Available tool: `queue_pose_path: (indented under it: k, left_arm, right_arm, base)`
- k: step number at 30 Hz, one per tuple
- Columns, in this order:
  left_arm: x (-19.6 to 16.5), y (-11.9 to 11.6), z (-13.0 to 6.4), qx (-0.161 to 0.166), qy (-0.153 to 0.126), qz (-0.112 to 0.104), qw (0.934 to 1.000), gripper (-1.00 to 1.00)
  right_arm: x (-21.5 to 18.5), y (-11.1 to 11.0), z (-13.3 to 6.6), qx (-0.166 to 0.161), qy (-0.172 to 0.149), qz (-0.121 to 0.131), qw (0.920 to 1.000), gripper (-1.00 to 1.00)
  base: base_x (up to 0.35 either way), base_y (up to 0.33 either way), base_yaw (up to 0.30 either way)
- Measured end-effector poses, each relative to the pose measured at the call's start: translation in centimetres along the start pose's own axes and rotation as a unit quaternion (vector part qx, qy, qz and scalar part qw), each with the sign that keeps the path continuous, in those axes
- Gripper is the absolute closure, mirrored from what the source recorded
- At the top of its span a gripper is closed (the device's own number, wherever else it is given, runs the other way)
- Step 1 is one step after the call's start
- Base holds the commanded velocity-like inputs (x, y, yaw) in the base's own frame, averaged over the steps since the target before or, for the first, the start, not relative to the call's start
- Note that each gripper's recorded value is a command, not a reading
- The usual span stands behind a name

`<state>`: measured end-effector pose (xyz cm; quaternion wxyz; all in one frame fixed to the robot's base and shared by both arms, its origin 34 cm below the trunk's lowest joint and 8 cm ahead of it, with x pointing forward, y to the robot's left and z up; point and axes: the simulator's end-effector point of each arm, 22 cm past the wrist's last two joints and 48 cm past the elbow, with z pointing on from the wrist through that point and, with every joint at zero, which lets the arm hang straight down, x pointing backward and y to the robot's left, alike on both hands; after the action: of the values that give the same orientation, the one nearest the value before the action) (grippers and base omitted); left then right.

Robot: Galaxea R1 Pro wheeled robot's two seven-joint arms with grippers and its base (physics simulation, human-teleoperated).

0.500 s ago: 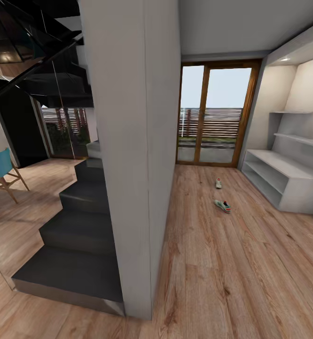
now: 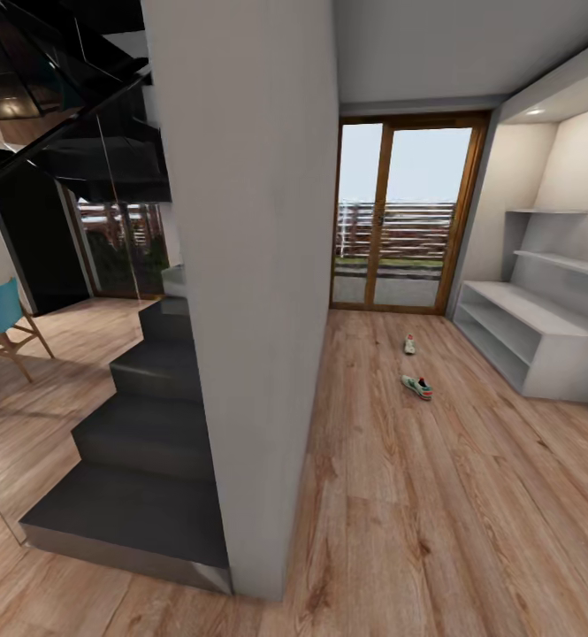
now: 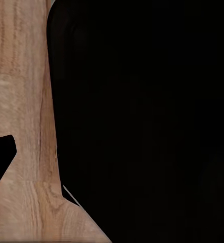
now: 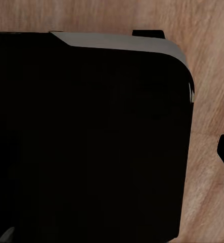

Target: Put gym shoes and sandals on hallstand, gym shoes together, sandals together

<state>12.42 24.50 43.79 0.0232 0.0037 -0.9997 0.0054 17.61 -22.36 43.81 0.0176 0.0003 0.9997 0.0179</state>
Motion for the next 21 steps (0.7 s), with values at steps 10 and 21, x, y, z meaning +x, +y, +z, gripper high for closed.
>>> queue_pose_path:
  k: [10, 21]
  left_arm:
    - [-0.18, 0.04, 0.0, 0.0, -0.001, 0.0, 1.0, -1.0]
    - [-0.81, 0.04, -0.02, 0.0, -0.007, 0.0, 1.0, -1.0]
  right_arm:
    - [-0.02, 0.02, 0.0, 0.0, 0.0, -0.001, 1.0, -1.0]
    - [-0.07, 0.04, 0.0, 0.0, -0.001, -0.001, 1.0, -1.0]
  base:
    - [0.0, -0.258, 0.0]
    - [0.033, -0.273, 0.0]
